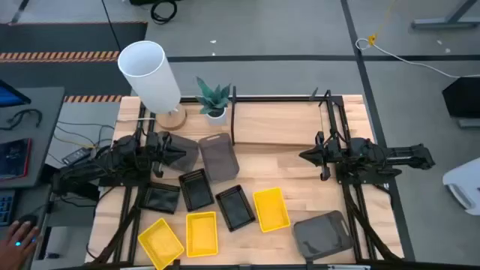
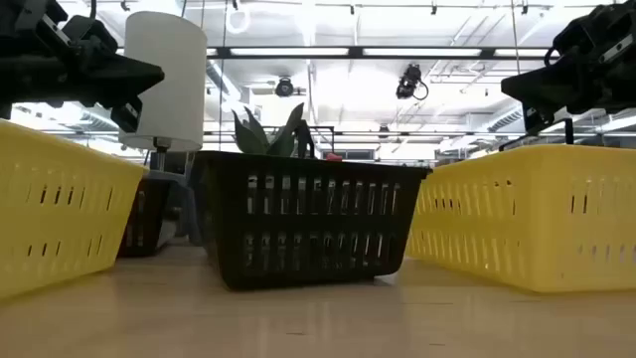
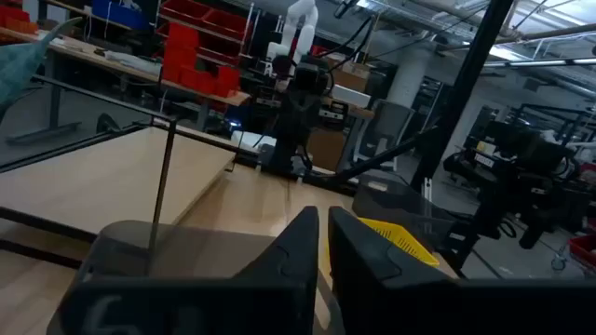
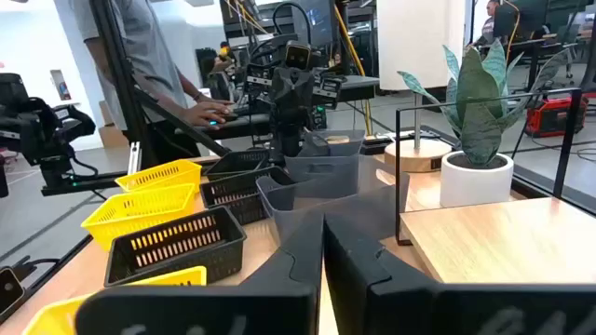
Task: Stack baskets on shelf by color
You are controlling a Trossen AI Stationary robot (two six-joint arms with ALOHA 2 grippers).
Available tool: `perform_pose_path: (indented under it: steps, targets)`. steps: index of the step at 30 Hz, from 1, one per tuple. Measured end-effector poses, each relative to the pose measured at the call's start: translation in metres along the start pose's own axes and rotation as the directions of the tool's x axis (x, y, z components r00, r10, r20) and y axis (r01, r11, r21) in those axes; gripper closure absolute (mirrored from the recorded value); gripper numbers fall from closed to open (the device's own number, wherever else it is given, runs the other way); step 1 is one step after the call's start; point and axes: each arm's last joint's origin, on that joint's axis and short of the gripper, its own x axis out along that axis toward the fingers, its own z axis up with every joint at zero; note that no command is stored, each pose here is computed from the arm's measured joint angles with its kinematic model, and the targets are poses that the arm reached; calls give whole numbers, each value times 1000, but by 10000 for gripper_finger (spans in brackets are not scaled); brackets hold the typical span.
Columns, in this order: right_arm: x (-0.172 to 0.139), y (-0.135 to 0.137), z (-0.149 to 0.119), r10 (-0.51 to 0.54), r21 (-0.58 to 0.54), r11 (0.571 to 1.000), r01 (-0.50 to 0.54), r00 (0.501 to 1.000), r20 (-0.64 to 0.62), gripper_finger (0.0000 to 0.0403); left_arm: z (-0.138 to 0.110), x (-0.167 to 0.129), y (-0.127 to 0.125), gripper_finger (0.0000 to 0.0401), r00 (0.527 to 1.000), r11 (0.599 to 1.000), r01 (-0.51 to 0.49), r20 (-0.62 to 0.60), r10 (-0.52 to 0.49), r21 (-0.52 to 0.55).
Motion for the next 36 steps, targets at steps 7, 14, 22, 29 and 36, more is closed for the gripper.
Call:
perform_pose_path:
  steps: [7,14,22,29,36]
  targets:
    - [0,0,0,0,0,1000,0,1000,0,384,0,0,0,365,1000,1000,0,0,0,0]
    - [0,0,0,0,0,1000,0,1000,0,384,0,0,0,373,1000,1000,0,0,0,0]
    - [0,0,0,0,0,1000,0,1000,0,384,0,0,0,364,1000,1000,0,0,0,0]
    - [0,0,0,0,0,1000,0,1000,0,384,0,0,0,362,1000,1000,0,0,0,0]
    - [0,0,0,0,0,1000,0,1000,0,384,0,0,0,368,1000,1000,0,0,0,0]
